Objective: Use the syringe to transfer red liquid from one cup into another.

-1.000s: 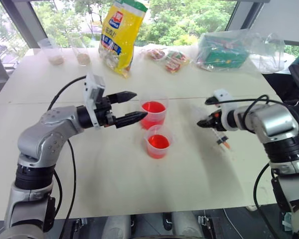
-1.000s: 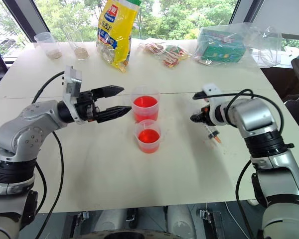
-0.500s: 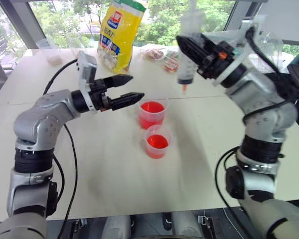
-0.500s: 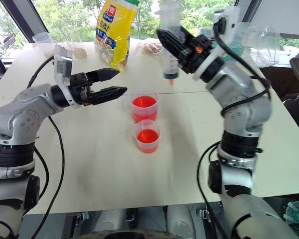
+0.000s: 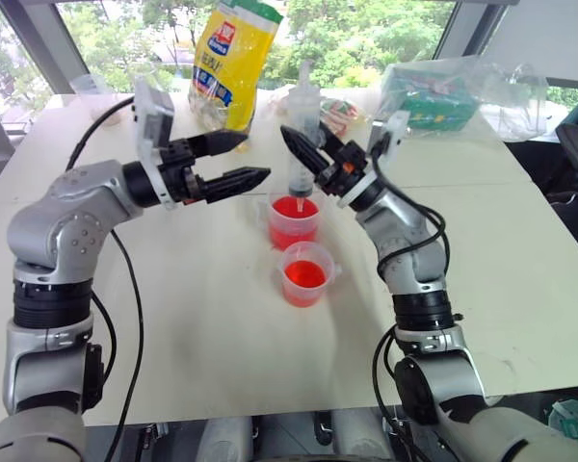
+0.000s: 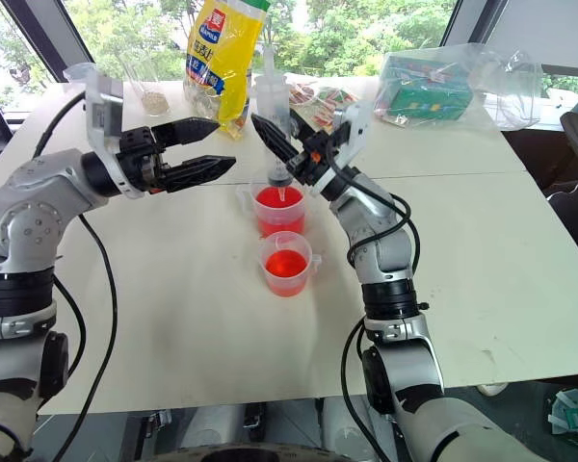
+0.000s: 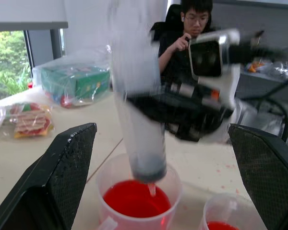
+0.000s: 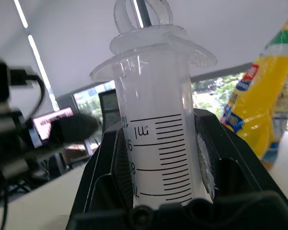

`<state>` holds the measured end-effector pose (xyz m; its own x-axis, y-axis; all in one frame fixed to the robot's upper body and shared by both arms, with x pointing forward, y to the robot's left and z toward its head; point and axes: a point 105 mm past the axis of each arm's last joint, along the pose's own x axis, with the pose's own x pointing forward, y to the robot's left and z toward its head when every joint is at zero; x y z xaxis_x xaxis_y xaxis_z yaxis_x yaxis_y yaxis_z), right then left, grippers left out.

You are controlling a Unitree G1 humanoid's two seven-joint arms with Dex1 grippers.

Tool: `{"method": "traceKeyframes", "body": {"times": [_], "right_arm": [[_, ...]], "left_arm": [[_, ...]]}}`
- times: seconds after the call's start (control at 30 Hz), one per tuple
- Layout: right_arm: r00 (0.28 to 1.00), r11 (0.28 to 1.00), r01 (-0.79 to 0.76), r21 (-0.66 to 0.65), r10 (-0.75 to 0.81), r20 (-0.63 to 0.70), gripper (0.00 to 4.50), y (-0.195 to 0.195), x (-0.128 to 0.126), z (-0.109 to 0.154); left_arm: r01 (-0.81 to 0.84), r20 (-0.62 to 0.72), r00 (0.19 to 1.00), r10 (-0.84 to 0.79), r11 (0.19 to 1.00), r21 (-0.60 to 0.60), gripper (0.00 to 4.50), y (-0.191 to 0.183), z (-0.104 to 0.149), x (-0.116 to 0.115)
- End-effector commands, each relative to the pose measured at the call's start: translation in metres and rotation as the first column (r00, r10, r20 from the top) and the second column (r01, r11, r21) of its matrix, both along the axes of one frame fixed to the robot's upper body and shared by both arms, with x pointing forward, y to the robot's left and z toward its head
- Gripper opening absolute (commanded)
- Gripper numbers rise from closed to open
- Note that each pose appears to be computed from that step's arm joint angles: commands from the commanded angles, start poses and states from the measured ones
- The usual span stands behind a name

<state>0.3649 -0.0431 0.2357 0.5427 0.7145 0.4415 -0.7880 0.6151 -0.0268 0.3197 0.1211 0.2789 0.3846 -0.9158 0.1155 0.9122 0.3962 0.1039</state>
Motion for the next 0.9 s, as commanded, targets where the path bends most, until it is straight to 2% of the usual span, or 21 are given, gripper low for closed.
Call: {"method": "traceKeyframes", "body": {"times": [0.03,0.2,0.5,0.9], "right_arm": [[0.997,0.999,0.004,-0.038,-0.001,0.074,1.40,0.003,-0.006,0.000],[0.996,0.994,0.012,-0.108,-0.002,0.092,1.40,0.006,-0.010,-0.016],[0.994,0.985,0.021,-0.173,-0.003,0.105,1.40,0.004,-0.013,-0.029],[0.995,0.984,0.018,-0.176,-0.001,0.095,1.40,0.005,-0.015,-0.032]], "left_arm": [[0.014,0.042,0.999,-0.013,1.000,-0.015,4.50,-0.005,0.014,0.000],[0.031,0.036,0.999,-0.031,0.999,-0.011,4.50,-0.016,0.012,0.004],[0.071,0.005,0.997,-0.071,0.997,0.000,4.50,-0.030,-0.001,0.003],[0.090,-0.025,0.996,-0.091,0.996,-0.014,4.50,-0.036,-0.007,0.000]]}}
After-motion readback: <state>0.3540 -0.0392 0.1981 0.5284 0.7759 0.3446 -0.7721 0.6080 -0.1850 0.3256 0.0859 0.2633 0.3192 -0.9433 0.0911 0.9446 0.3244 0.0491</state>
